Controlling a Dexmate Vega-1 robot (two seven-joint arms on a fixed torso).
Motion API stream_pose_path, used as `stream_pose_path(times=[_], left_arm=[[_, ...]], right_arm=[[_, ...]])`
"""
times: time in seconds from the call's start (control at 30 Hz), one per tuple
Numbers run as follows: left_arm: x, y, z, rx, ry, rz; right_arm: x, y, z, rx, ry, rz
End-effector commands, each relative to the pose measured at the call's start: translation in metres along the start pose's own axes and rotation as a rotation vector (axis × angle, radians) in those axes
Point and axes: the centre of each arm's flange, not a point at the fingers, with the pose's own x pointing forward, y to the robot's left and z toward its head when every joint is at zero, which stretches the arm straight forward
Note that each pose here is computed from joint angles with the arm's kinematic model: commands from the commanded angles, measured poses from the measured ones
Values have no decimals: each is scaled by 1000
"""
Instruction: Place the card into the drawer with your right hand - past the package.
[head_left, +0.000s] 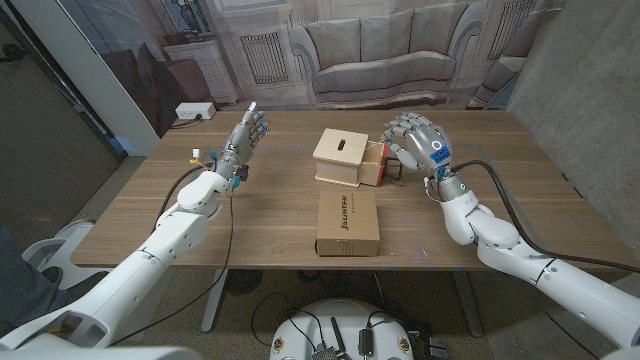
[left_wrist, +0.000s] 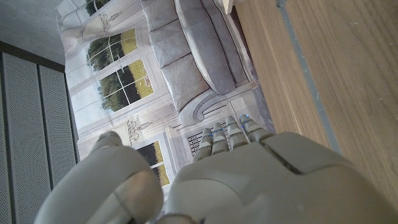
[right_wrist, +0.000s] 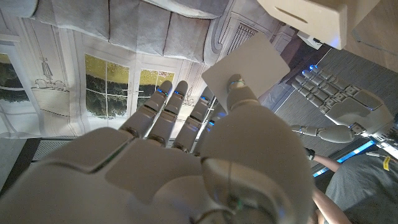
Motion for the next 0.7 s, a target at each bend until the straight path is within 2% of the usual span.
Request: stream_pose_path(times=[0.03, 0.7], left_arm=[[-3, 2, 4, 17, 6, 11], [-8, 4, 9, 24, -1, 29]], right_arm=[[11, 11, -12, -30, -13, 26], [14, 31, -26, -54, -24, 60]])
